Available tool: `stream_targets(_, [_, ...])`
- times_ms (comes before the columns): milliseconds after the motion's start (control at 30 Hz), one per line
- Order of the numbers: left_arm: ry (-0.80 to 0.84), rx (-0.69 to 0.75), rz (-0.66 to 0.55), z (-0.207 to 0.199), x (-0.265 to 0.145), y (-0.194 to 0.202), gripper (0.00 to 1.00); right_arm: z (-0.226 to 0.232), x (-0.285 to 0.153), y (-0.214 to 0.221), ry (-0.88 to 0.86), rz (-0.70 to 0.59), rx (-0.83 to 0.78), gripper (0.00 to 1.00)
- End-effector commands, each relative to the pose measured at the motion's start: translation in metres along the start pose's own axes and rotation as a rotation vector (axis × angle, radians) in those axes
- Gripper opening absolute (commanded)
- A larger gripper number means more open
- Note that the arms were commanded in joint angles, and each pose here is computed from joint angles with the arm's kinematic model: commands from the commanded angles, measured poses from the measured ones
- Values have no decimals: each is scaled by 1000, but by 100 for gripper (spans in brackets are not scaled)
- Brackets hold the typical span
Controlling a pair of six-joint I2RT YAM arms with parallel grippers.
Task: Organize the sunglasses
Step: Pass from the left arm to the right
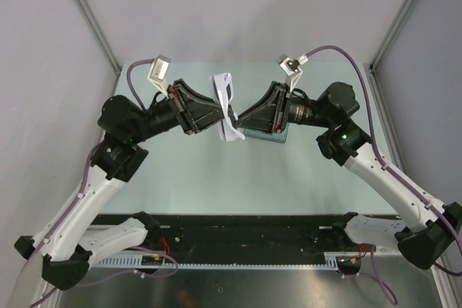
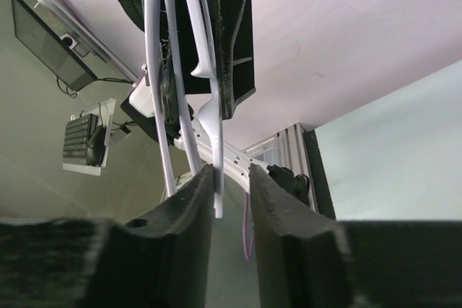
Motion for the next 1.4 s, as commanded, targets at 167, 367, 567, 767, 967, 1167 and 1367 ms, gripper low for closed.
stream_targets(167, [33, 15, -22, -6, -1, -4, 35, 7, 0, -14, -7, -34, -31, 10])
stream_targets(367, [26, 13, -28, -5, -2, -3, 36, 6, -1, -15, 6, -37, -20, 0])
stream_targets(567, [16, 19, -36, -1, -3, -3, 49, 6, -1, -18, 14, -53, 11, 0])
stream_targets(767, [3, 19, -40, 3, -3, -1, 59, 8, 0, -22, 3, -67, 38, 0])
stream_targets(967, [-17, 43, -50, 6, -6, -1, 67, 9, -3, -27, -4, -83, 40, 0])
stream_targets(1167, [-27, 56, -42, 11, -12, 7, 68, 4, -10, -36, 16, -110, 36, 0])
stream_targets(1367, [-4, 112, -62, -1, -25, 8, 78, -2, -18, -43, 30, -125, 18, 0])
Point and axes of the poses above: each gripper's point midway between its finger pads, its own x axis out along the fingers, its own z axis along the line the jaws close on, y = z × x, the point moved 4 cm from there along -x, back along the fingers, and after that the axes turned 13 degrees about -x, right-handed, at the moved point
